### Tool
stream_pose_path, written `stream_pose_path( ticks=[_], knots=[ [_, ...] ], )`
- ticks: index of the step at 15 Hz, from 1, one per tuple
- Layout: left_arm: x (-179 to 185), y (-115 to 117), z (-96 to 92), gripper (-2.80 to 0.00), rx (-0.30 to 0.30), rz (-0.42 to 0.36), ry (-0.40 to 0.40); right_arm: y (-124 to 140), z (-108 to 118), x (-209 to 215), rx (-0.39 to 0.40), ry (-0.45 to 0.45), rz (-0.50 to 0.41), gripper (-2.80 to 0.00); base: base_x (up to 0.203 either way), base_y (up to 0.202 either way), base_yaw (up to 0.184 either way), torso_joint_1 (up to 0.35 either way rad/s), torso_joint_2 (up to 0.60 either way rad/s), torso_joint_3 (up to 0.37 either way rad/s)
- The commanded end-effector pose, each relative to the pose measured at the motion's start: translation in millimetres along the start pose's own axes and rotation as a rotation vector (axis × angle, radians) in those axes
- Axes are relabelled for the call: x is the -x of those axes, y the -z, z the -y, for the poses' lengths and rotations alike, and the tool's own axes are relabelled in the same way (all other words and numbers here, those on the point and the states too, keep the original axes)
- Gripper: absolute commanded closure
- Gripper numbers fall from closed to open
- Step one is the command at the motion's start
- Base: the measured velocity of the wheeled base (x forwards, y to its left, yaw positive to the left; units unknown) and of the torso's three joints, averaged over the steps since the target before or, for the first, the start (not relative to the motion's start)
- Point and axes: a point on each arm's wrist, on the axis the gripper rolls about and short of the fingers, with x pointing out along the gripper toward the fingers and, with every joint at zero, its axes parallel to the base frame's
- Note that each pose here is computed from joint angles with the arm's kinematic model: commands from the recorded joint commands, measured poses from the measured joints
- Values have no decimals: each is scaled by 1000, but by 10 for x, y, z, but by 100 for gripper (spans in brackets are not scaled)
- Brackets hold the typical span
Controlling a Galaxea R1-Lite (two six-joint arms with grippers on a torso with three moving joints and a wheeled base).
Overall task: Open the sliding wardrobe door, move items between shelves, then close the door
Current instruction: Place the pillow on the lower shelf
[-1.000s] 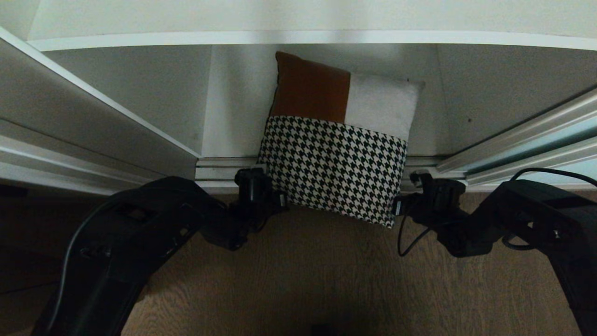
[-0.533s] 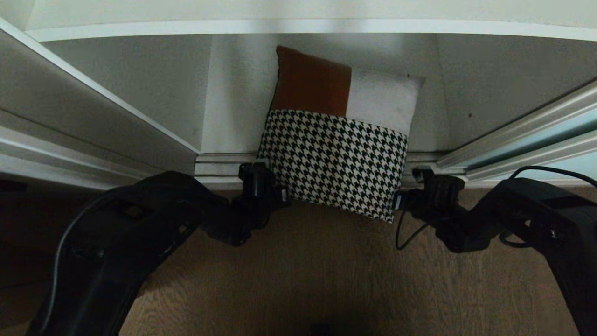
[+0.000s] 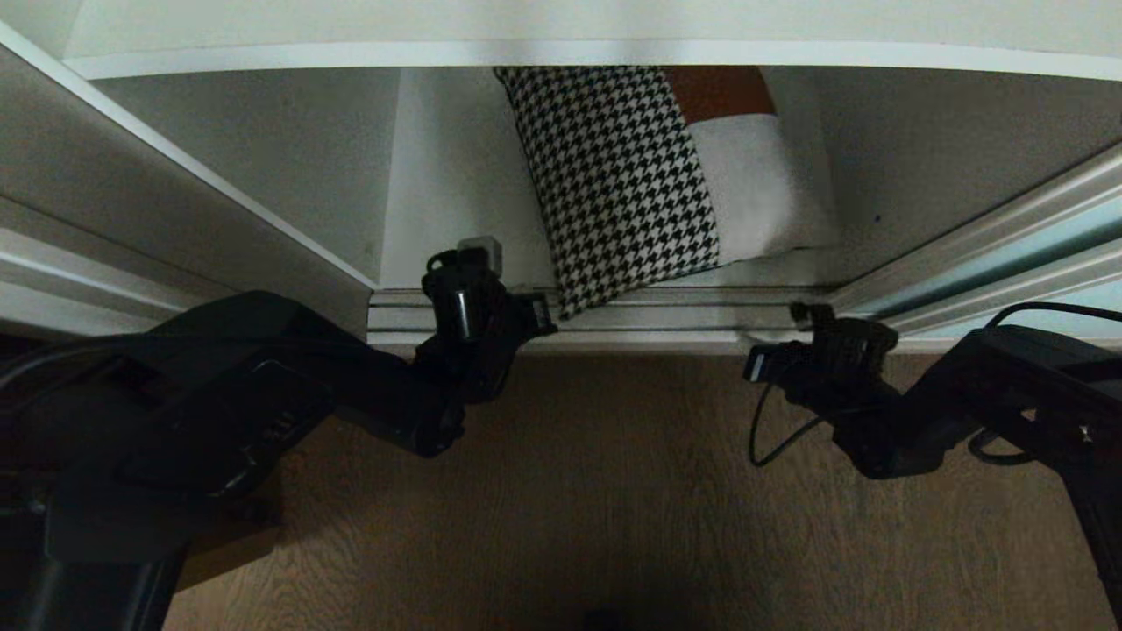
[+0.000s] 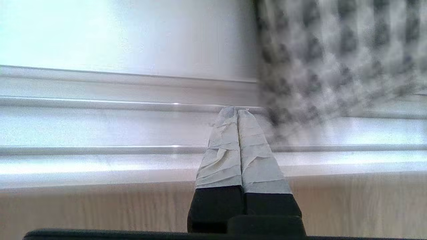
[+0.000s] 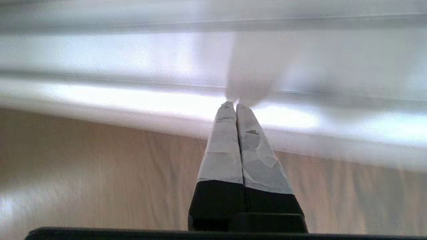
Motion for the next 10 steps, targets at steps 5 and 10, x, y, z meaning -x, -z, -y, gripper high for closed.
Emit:
stream_pose_path(
  ticks=[5, 10],
  knots=[
    [-273, 100, -71, 0, -30, 50, -37, 100, 96, -209, 2, 8, 31, 0, 0, 0, 0, 0, 0, 0],
    [-281, -516, -166, 0, -58, 275, -138, -118, 53, -435, 13, -13, 98, 0, 0, 0, 0, 0, 0, 0]
  ],
)
